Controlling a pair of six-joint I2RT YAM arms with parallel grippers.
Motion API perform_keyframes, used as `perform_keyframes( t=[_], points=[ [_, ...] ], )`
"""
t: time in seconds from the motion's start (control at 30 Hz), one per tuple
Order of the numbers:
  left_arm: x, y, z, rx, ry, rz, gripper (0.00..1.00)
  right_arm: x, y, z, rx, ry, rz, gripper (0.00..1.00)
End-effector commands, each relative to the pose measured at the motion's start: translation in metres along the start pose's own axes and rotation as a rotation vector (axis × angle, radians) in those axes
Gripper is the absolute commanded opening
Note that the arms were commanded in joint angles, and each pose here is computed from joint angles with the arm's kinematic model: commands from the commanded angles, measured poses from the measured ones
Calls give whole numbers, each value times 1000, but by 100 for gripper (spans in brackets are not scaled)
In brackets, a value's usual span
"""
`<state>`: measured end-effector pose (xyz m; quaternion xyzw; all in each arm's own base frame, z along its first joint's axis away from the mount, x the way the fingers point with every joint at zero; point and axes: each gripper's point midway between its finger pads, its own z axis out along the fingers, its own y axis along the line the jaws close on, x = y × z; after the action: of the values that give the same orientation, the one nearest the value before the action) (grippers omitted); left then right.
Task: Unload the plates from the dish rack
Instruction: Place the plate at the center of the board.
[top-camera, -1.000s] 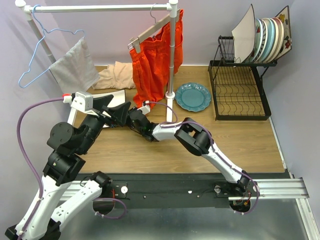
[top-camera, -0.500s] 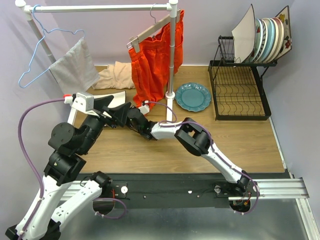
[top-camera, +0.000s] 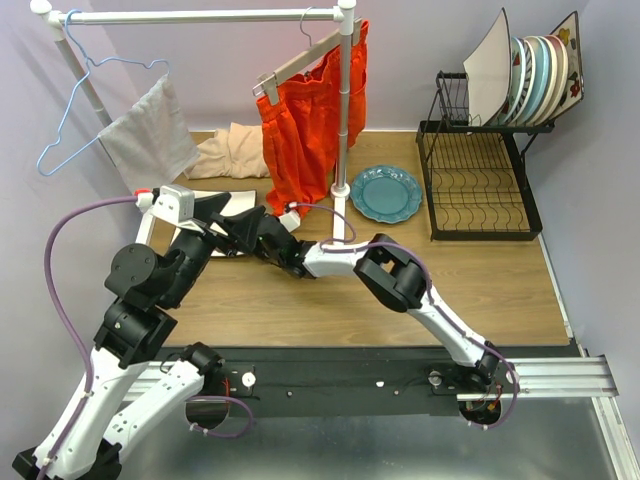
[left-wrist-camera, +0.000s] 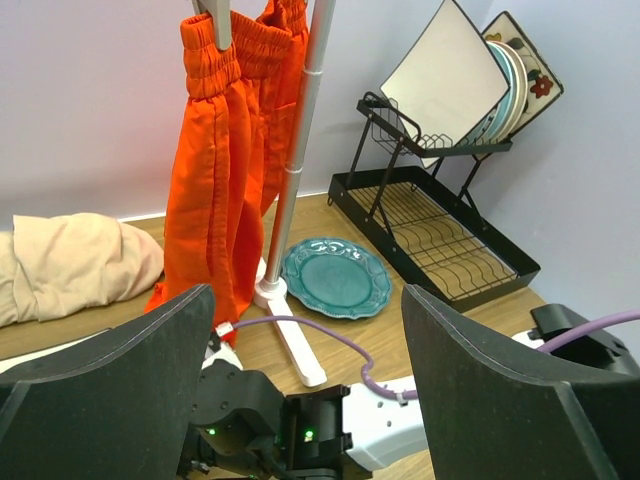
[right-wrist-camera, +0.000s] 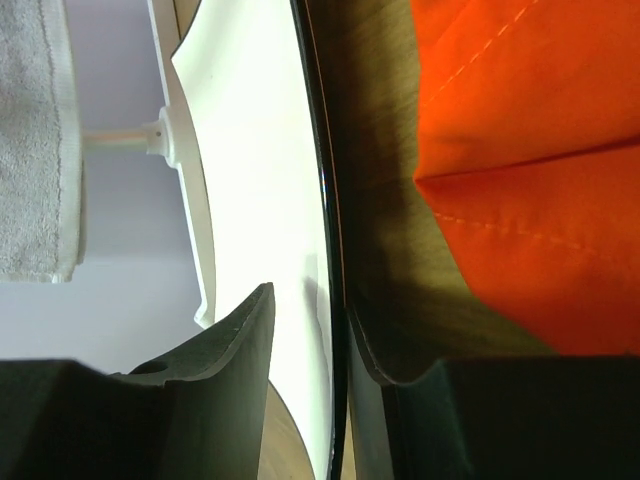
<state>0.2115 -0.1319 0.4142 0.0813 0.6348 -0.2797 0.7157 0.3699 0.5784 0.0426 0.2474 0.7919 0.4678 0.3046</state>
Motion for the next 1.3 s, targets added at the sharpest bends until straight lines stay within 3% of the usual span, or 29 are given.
perform_keyframes(
  t=[0.0, 0.77, 0.93, 1.27],
  points=[
    [-4, 5, 0, -24, -28, -5, 84, -8, 37, -25, -40, 0, -9, 42],
    [3, 5, 2, -16, -27, -9, 85, -7, -7, -42, 113, 13, -83, 41],
    [2, 3, 3, -9, -25, -6, 84, -1, -5, -38, 106, 26, -86, 31],
    [2, 6, 2, -22, -24, 6, 85, 13, 1, -15, 71, 57, -68, 23]
  ],
)
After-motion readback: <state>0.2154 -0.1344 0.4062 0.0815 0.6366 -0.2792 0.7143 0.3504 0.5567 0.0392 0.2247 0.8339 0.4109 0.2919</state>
